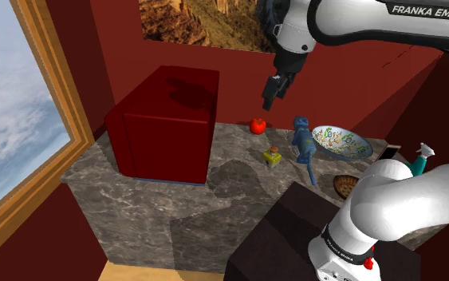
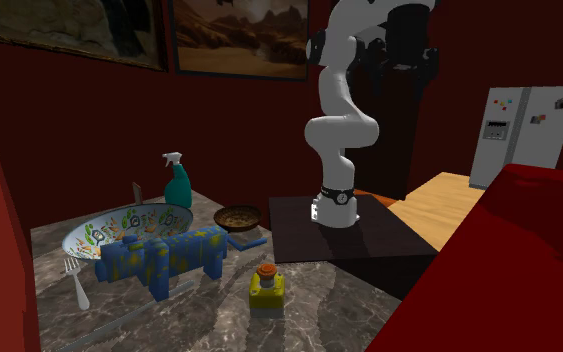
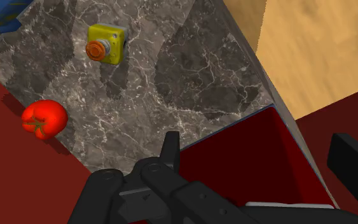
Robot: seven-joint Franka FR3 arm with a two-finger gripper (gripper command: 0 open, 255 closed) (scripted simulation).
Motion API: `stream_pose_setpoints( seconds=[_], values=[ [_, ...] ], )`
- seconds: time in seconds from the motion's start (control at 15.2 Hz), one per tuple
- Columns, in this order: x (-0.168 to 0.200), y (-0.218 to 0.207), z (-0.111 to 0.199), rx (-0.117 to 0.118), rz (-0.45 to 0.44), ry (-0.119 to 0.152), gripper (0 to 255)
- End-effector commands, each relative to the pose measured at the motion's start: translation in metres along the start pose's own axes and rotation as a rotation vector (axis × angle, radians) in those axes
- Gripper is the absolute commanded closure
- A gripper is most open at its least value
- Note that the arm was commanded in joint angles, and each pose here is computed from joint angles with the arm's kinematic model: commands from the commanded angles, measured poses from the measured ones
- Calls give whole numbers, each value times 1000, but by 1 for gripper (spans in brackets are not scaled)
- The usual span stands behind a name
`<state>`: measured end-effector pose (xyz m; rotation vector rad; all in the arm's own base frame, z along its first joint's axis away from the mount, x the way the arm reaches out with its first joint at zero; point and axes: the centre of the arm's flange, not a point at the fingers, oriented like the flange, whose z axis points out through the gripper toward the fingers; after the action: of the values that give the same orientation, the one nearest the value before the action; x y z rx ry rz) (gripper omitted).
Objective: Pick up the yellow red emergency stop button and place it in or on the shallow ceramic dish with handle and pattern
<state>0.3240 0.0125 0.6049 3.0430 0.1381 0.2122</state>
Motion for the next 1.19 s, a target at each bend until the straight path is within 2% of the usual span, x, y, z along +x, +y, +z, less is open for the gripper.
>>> stream_pose_setpoints(
  seconds=[0.0,1.12],
  values=[
    [0,0,0,0,0,0,0],
    [1,123,186,-19,-20,-16,0]
  ],
)
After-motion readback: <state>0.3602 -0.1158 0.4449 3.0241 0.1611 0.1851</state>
